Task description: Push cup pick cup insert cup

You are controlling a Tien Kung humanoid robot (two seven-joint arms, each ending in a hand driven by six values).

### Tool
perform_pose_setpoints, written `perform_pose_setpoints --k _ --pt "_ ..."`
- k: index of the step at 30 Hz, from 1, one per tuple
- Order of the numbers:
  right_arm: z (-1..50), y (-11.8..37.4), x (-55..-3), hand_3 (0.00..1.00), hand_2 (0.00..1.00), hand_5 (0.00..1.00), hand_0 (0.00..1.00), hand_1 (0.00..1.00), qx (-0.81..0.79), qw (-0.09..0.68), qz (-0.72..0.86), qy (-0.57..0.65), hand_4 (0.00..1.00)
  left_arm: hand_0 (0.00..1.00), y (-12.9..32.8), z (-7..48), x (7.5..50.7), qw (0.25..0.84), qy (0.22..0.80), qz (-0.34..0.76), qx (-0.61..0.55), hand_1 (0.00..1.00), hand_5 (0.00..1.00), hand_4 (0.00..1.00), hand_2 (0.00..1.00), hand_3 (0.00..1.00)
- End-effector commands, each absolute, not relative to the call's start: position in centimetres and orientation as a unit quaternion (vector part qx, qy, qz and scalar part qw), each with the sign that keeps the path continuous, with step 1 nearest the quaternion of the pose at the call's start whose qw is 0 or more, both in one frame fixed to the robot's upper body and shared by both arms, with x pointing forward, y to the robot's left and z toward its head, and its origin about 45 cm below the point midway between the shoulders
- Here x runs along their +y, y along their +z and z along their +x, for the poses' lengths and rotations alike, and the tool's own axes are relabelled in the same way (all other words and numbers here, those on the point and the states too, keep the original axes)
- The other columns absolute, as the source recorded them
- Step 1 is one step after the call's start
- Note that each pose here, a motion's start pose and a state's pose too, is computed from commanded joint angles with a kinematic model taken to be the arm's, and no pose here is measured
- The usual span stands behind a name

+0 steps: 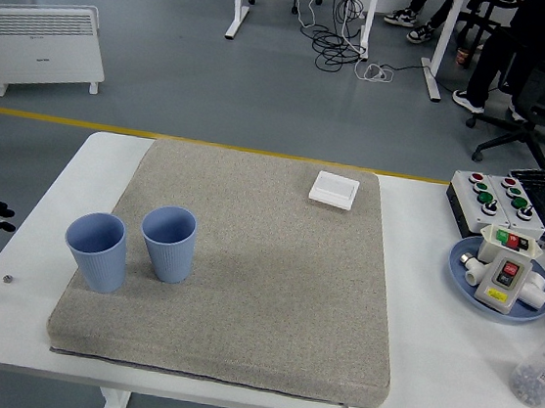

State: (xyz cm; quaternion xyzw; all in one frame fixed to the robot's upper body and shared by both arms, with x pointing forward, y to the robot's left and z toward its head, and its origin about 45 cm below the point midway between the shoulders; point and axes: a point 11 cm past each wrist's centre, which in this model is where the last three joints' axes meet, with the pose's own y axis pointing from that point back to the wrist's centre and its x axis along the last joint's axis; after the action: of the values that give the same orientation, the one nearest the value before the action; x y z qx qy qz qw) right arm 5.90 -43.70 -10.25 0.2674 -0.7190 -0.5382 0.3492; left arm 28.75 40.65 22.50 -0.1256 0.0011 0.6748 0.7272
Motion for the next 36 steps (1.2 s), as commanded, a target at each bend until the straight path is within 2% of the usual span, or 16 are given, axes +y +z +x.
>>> perform_pose_setpoints --k 14,15,36 --pt "5.3 -10.3 -43.7 0.589 0.617 0.626 0.753 0.63 -0.714 0.362 0.267 -0.537 0.131 0.422 20.0 27.8 37.4 0.769 0.634 -0.079 0.022 0.5 0.998 0.61 0.48 0.438" --pt "5.3 -10.3 -43.7 0.589 0.617 0.625 0.753 0.629 -0.714 0.362 0.267 -0.537 0.13 0.462 19.7 27.8 37.2 0.771 0.632 -0.075 0.027 0.511 0.998 0.61 0.483 0.443" --pt "5.6 -10.3 -43.6 0.588 0.614 0.625 0.753 0.629 -0.717 0.357 0.268 -0.536 0.126 0.524 16.4 29.3 34.8 0.785 0.615 -0.035 0.063 0.53 0.998 0.609 0.492 0.444"
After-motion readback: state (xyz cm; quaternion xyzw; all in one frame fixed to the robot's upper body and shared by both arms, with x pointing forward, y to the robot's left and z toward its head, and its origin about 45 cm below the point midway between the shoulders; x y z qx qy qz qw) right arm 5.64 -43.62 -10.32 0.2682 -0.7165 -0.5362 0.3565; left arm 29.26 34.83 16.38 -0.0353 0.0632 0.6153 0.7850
